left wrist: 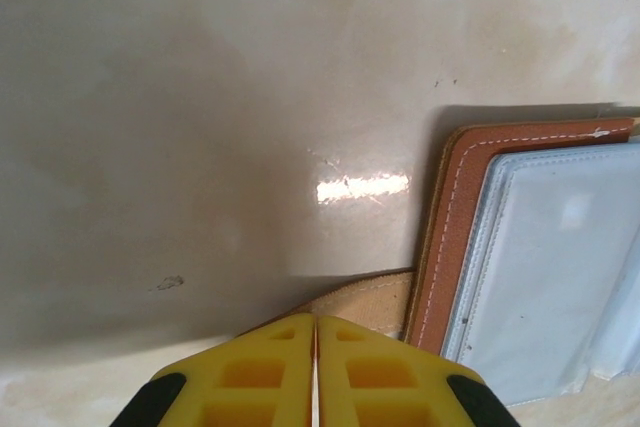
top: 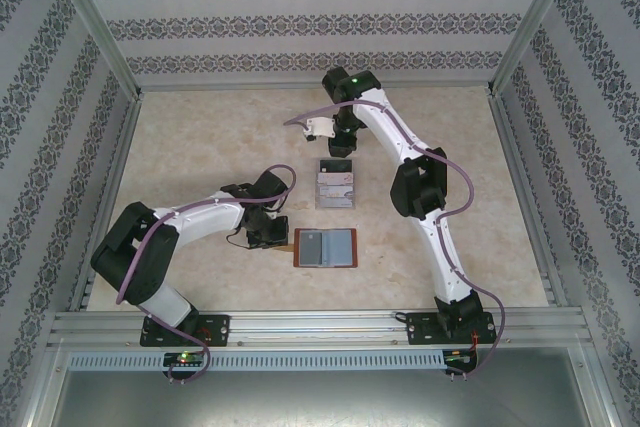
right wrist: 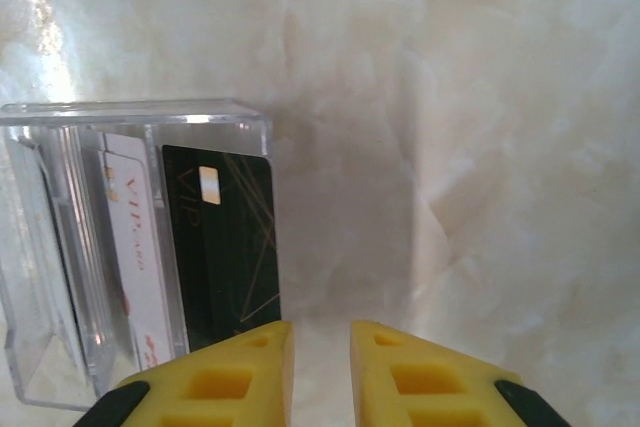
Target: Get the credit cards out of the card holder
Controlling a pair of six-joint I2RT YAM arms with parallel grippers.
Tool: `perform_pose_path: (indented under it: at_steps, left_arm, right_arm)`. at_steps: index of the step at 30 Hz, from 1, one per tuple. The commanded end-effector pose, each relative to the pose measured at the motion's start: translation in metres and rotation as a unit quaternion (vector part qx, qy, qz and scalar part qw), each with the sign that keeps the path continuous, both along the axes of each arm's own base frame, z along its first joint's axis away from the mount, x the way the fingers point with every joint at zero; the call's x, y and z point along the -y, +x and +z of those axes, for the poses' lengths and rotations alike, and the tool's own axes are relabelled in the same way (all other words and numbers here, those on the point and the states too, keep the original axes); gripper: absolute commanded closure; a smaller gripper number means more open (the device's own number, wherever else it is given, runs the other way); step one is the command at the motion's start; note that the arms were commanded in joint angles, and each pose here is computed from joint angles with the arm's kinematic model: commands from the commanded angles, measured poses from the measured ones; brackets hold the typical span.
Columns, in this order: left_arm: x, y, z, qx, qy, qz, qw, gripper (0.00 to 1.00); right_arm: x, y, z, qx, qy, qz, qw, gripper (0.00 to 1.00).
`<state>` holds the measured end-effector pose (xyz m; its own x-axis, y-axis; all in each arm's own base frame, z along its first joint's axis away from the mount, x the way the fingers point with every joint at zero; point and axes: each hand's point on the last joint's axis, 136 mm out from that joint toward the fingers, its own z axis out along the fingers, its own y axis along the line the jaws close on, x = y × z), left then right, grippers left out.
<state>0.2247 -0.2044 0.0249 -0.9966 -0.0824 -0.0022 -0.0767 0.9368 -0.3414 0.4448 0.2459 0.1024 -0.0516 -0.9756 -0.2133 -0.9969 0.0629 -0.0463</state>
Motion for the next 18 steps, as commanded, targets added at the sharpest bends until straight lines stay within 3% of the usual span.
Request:
perform_pose_path:
  at_steps: [1, 18]
  left_arm:
    - [0.0, 0.005, 0.001, 0.001, -0.003, 0.001, 1.0, 0.9]
    - [0.003, 0.003, -0.001, -0.005, -0.008, -0.001, 1.0, 0.9]
  right_arm:
    - [-0.003, 0.006, 0.019, 0.037, 0.005, -0.005, 0.999, 0.75]
    - [-0.009, -0.01, -0.005, -0.004, 0.003, 0.001, 1.0, 0.71]
